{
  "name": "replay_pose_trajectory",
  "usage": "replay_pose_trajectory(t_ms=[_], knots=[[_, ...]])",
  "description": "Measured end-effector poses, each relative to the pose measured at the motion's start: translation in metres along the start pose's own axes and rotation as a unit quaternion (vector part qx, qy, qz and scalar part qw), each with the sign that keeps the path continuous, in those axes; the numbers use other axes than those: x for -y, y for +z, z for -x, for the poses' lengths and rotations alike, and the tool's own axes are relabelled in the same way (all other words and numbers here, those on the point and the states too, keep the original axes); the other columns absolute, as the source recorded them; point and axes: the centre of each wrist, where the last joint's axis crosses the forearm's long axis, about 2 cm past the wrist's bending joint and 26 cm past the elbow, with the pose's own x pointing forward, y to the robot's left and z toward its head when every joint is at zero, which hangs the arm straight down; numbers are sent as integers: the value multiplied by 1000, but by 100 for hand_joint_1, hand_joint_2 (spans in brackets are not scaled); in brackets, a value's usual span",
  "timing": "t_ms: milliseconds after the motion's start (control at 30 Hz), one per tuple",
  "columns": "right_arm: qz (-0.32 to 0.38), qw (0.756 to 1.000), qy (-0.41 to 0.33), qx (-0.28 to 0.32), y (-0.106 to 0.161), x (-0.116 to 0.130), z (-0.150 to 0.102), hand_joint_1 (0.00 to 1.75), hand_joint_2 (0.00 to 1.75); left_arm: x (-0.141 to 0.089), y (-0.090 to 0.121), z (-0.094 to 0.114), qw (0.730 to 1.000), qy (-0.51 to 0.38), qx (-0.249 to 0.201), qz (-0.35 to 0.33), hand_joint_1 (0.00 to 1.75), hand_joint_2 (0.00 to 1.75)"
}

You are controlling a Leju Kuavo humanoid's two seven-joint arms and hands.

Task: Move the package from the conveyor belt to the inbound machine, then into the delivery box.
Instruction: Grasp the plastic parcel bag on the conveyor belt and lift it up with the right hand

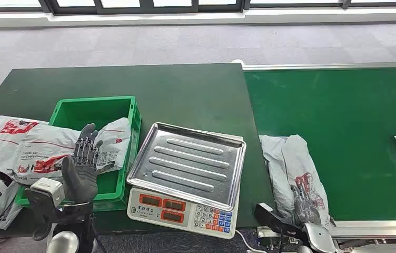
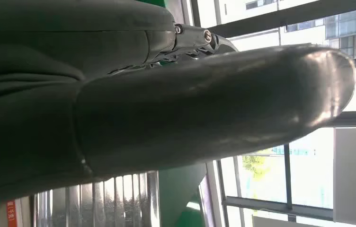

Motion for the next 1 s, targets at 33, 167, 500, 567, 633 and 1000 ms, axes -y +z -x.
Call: replay_pose_trajectory(t_ms=[33,167,500,567,633,1000], knots=[[0,1000,0,0,0,0,0,175,175,0,0,0,1000,1,0,0,0,0],[-5,1000,1,4,4,-2,-1,175,175,0,0,0,1000,8,-1,3,0,0],[-1,1000,7,17,9,0,-7,175,175,-2,0,0,1000,12,-1,5,0,0],[2,1000,11,21,10,0,-9,175,175,-3,0,0,1000,13,0,3,0,0],[16,999,15,32,9,2,-10,175,175,-4,1,-1,1000,14,1,0,0,0],[326,932,19,160,27,57,-52,175,175,-10,24,-12,999,7,13,-31,0,0]])
